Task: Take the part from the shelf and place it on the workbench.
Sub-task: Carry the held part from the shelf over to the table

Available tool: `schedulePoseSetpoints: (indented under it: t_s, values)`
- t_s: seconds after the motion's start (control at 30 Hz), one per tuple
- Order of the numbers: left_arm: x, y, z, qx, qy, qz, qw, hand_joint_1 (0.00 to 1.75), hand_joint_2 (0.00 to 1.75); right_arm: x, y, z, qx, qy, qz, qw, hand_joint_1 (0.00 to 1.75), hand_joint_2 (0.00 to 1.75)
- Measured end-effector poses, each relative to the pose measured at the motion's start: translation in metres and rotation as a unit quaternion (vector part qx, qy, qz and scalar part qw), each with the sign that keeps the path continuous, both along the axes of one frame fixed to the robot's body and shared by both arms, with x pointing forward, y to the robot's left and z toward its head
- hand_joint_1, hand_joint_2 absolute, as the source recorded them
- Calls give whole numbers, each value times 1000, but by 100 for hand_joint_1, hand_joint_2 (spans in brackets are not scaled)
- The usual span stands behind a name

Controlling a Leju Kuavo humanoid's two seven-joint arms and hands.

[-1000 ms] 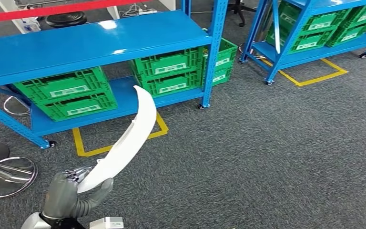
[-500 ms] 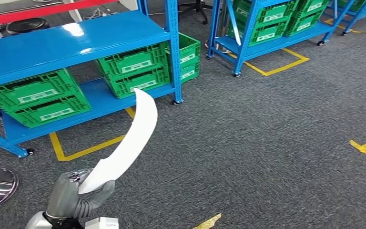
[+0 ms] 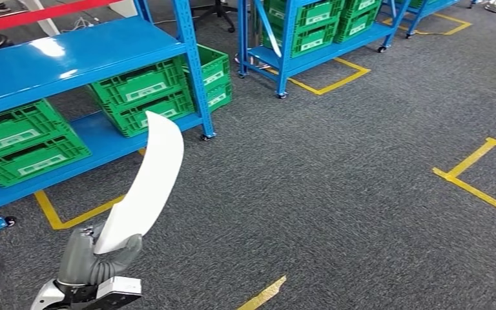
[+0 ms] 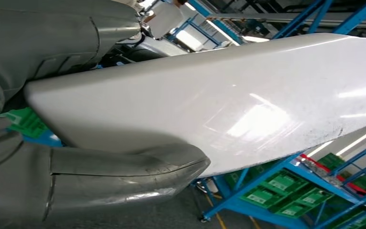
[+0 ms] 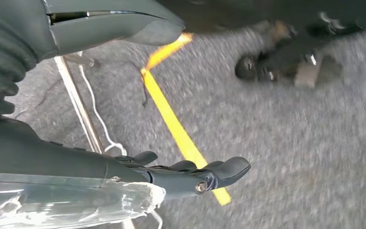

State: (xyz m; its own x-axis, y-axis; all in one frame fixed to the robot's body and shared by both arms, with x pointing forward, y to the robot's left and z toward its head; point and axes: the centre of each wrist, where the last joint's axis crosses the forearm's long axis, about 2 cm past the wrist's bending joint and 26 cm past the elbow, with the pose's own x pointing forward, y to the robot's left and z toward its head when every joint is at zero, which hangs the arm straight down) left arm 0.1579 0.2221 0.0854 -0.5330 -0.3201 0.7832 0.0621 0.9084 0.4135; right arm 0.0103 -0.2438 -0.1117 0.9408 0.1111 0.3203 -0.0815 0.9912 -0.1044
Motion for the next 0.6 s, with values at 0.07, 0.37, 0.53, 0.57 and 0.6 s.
schedulePoseSetpoints:
  t_s: [0.07, 0.37, 0.53, 0.57, 0.6]
  values:
    - [2, 1, 0, -8, -5, 7, 1000, 169, 175, 0, -1, 0, -22, -2, -5, 1000, 0, 175]
    - [6, 3, -7, -19, -4, 37, 999, 169, 175, 3, -7, 1, -85, -35, -22, 996, 0, 175]
    - [7, 1, -9, -21, 1, 39, 999, 169, 175, 4, -4, 1, -84, -34, -25, 996, 0, 175]
    - [7, 1, -10, -21, 3, 39, 999, 169, 175, 4, -4, 1, -84, -34, -26, 996, 0, 175]
    - [7, 1, -10, -21, 3, 39, 999, 169, 175, 3, -4, 1, -84, -33, -26, 996, 0, 175]
